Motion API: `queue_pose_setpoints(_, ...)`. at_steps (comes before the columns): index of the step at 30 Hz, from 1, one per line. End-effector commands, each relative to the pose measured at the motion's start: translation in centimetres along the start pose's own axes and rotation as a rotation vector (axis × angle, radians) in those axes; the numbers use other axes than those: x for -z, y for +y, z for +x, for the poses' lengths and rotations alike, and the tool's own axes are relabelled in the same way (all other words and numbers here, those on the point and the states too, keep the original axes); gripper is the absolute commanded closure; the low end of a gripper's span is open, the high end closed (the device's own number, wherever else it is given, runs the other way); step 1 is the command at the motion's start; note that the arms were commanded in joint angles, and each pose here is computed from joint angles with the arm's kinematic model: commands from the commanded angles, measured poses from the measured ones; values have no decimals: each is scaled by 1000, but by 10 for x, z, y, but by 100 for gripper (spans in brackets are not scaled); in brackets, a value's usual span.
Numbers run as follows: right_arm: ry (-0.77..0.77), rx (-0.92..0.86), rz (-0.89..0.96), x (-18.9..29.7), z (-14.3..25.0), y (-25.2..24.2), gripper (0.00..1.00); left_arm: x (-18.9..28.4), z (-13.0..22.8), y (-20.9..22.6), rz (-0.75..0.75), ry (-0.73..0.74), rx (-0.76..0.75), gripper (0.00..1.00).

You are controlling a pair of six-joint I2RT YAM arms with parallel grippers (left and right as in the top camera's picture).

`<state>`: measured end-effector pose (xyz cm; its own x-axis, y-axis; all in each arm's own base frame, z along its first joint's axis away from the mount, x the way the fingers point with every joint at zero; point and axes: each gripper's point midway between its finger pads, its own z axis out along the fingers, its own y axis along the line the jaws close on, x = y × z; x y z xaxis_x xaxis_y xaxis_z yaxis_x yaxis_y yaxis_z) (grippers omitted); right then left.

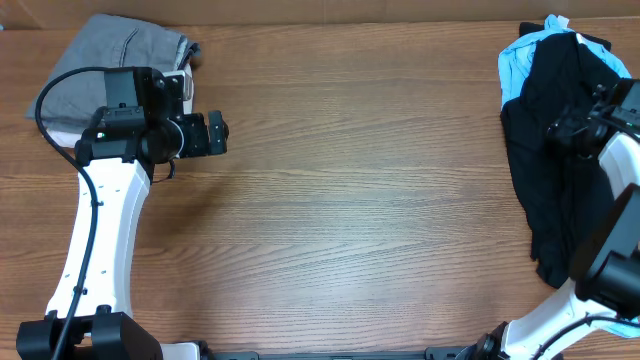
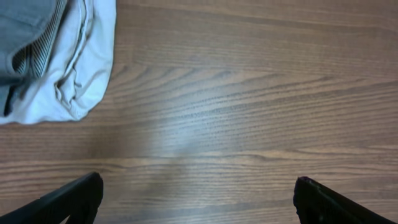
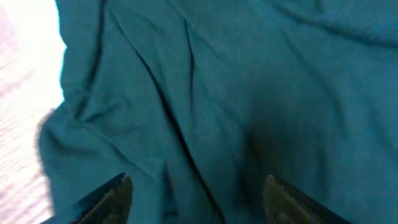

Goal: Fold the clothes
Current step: 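Reach the right gripper to the black T-shirt and grasp it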

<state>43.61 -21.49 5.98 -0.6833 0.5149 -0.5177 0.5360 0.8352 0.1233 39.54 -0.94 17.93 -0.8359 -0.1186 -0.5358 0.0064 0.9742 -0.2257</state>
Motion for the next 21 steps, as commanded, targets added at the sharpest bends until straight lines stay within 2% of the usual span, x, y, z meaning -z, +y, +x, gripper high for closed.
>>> queue_pose_setpoints(1, 6, 2, 11, -11, -1, -3, 34, 4, -12, -4, 18, -34, 8, 0)
queue_pose_setpoints(4, 29, 1, 14, -19, 6, -4, 43, 4, -13, -4, 18, -40, 6, 0)
queue_pose_setpoints(7, 34, 1, 15, -19, 7, -4, 57, 4, -13, -3, 14, -40, 7, 0)
queue_pose_setpoints(14, 24, 1, 14, -16, 3, -4, 76, 4, -15, 2, -16, -47, 7, 0)
queue_pose_setpoints(21, -69, 6, 1, 29, -24, 3, 91, 5, -29, 0, -10, -103, 43, 2)
